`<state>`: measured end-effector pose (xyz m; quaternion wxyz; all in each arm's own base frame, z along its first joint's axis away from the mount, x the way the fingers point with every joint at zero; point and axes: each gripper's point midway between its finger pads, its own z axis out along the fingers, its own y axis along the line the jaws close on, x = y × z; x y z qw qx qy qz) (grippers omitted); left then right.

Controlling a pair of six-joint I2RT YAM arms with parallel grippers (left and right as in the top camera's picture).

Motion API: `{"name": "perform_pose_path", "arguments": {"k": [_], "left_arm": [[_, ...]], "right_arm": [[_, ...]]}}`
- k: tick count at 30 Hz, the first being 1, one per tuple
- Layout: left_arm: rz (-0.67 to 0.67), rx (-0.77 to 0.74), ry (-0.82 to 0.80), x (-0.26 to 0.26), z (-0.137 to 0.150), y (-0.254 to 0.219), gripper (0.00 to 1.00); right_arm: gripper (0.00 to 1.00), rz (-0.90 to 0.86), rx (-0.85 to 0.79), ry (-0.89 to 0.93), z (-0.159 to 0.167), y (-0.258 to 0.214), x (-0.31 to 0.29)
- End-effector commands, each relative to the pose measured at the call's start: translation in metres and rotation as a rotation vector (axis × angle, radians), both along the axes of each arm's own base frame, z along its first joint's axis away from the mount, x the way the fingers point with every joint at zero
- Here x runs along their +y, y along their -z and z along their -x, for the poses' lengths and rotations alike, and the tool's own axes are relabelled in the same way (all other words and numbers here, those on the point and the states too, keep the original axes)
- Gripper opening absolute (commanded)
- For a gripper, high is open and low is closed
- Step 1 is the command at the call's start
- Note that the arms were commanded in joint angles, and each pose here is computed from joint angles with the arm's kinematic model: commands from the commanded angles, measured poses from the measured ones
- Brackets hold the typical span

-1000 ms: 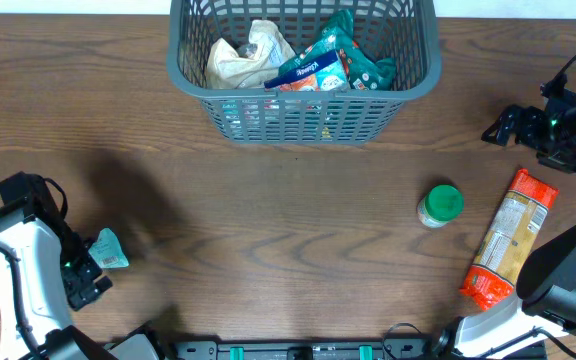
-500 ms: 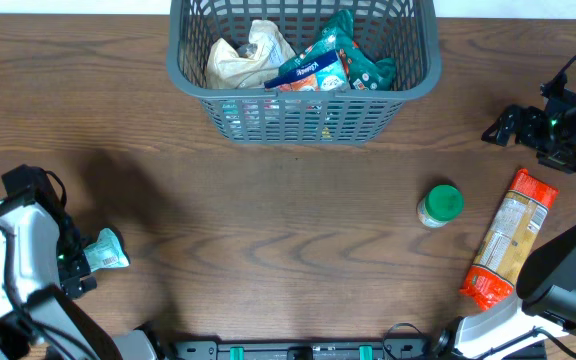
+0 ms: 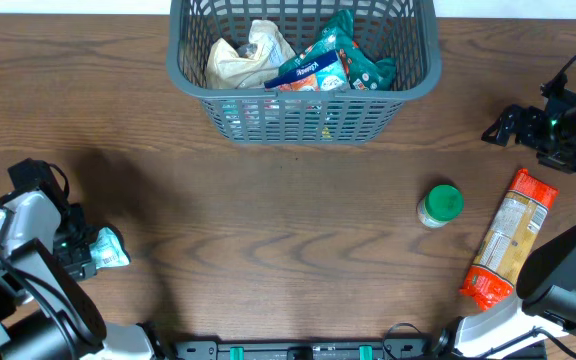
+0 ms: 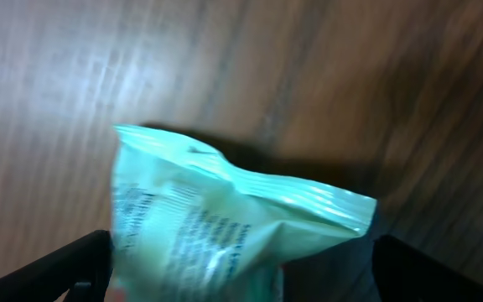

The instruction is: Pack container

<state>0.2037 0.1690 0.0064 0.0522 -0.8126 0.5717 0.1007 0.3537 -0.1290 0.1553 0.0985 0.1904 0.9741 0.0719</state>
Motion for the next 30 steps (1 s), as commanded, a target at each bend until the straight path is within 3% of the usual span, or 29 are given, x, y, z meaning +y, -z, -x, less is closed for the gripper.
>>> {"name": "perform_pose_path", "arguments": {"k": [1, 5, 9, 11, 19, 26, 30], "left_arm": [[0.044, 0.006, 0.039, -0.006, -0.003, 0.011, 0.99], [0.062, 0.012, 0.054, -0.011, -0.006, 0.016, 0.98], [0.099, -0.009, 0.057, -0.018, -0.01, 0.018, 0.79], [0.12, -0.015, 0.075, -0.022, -0.011, 0.018, 0.64], [0.124, -0.024, 0.144, -0.021, -0.015, 0.015, 0.48], [0.086, -0.102, 0.526, -0.009, -0.052, -0.02, 0.34], [0.075, -0.283, 0.744, -0.019, -0.088, -0.063, 0.2]], "right_arm": [[0.99, -0.012, 0.002, -0.002, -0.002, 0.001, 0.005], [0.99, -0.012, 0.002, -0.002, -0.002, 0.001, 0.005], [0.99, -0.012, 0.002, -0.002, -0.002, 0.001, 0.005], [0.99, -0.012, 0.003, -0.002, -0.001, 0.001, 0.005], [0.99, -0.012, 0.002, -0.002, -0.002, 0.001, 0.005], [0.99, -0.012, 0.002, -0.002, -0.002, 0.001, 0.005], [0.99, -0.012, 0.002, -0.002, -0.002, 0.001, 0.005]]}}
